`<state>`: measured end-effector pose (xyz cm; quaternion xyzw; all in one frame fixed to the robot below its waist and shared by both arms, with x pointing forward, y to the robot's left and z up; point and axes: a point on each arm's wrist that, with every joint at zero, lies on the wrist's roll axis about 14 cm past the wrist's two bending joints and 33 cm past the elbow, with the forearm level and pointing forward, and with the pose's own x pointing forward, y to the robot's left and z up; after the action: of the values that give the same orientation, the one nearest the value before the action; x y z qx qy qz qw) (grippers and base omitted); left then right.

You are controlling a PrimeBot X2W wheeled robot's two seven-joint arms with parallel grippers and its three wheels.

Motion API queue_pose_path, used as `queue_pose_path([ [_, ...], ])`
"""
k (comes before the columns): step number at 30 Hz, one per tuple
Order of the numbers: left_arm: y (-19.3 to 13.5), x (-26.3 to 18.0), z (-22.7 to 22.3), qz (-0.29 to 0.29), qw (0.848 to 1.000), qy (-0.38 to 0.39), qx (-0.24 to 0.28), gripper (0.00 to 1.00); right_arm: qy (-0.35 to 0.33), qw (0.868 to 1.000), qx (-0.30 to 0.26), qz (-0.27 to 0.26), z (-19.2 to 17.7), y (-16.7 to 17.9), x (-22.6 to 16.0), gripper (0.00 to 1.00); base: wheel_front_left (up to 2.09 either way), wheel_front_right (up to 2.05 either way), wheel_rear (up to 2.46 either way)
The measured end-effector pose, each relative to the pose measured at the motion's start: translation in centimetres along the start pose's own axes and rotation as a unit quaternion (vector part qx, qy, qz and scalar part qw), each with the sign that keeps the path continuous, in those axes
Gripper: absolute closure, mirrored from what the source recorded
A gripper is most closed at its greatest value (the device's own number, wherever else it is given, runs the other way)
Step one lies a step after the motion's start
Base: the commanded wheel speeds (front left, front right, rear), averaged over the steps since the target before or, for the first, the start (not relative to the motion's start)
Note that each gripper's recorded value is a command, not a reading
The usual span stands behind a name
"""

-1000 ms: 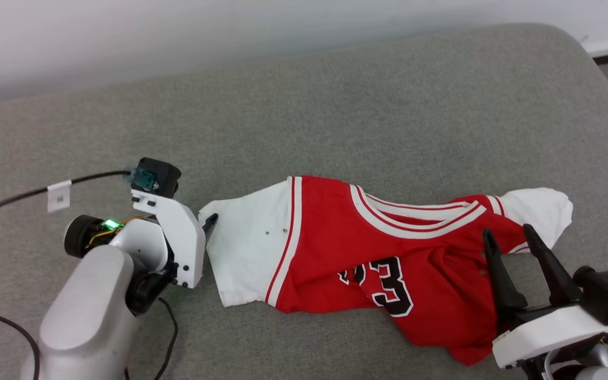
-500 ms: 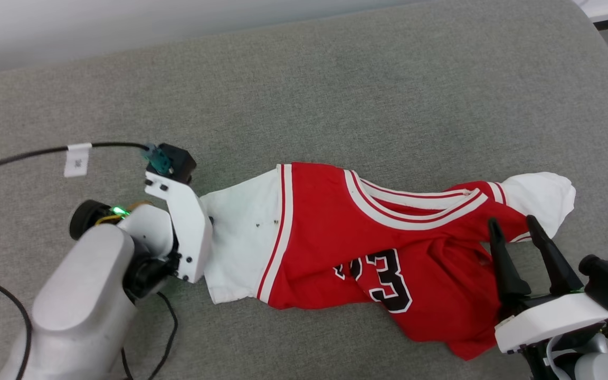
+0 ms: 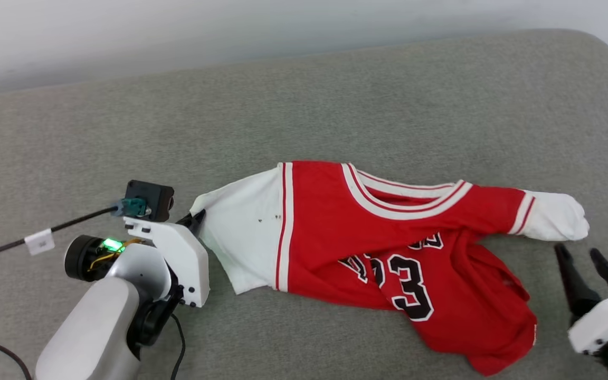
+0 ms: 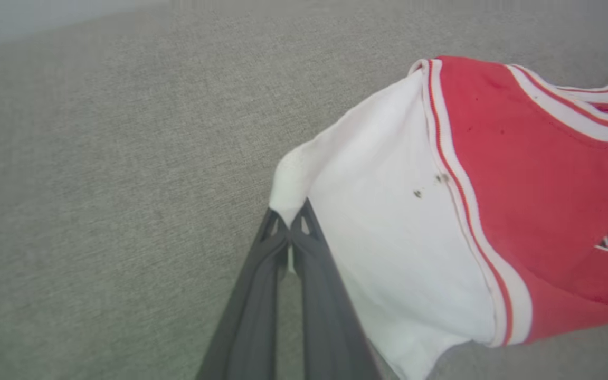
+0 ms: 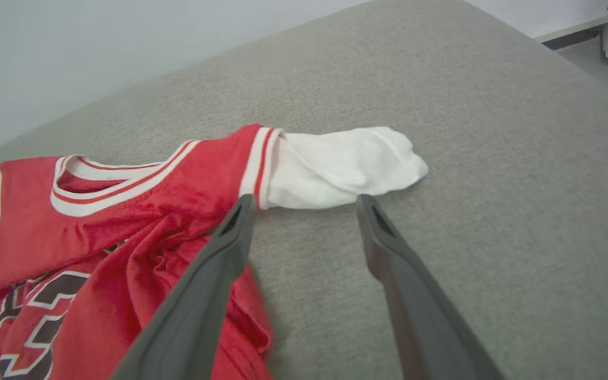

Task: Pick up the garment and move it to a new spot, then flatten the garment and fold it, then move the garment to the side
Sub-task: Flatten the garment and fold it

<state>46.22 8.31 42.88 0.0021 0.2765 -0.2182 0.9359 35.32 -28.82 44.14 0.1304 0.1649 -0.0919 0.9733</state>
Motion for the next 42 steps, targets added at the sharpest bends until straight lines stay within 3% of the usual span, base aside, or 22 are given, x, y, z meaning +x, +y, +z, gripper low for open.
queue_pose_path([
  [7,0.3,-2.2,1.7,0.012,0.999,-0.051,0.004,1.00,0.105,0.993,0.022,-0.039,-0.3,-4.2,2.1,0.00,0.00,0.00,0.00],
  [13,0.3,-1.6,2.2,0.008,0.998,-0.061,0.006,1.00,0.191,0.980,0.025,-0.038,-0.6,-4.5,5.4,0.00,0.00,0.00,0.00],
  [17,0.9,-0.7,2.0,0.011,0.998,-0.062,0.007,1.00,0.274,0.961,0.030,-0.035,-3.5,-3.7,7.7,0.00,0.00,0.00,0.00],
  [22,1.3,-0.5,1.5,0.014,0.998,-0.058,0.004,1.00,0.327,0.944,0.041,-0.034,-5.3,-3.3,8.3,0.00,0.00,0.00,0.00],
  [23,1.4,-0.5,1.5,0.015,0.998,-0.057,0.003,1.00,0.332,0.942,0.042,-0.033,-5.4,-3.2,8.3,0.13,0.00,0.00,0.00],
  [24,1.4,-0.5,1.4,0.015,0.998,-0.057,0.003,1.00,0.337,0.940,0.044,-0.032,-5.5,-3.1,8.3,0.65,0.00,0.00,0.00],
  [25,1.5,-0.5,1.4,0.016,0.998,-0.056,0.003,1.00,0.339,0.939,0.046,-0.032,-5.6,-3.1,8.3,0.98,0.00,0.00,0.00],
  [33,1.6,-1.3,2.7,0.022,0.996,-0.081,0.007,1.00,0.318,0.947,0.029,-0.013,-3.6,-2.1,7.9,1.00,0.00,0.00,0.00],
  [38,2.7,-3.0,5.7,0.050,0.989,-0.135,0.019,1.00,0.219,0.975,-0.029,0.008,2.5,-1.0,8.2,1.00,0.00,0.00,0.00],
  [42,3.7,-4.9,9.6,0.074,0.978,-0.191,0.034,1.00,0.152,0.986,-0.071,0.020,7.2,0.1,7.3,1.00,0.00,0.00,0.00],
])
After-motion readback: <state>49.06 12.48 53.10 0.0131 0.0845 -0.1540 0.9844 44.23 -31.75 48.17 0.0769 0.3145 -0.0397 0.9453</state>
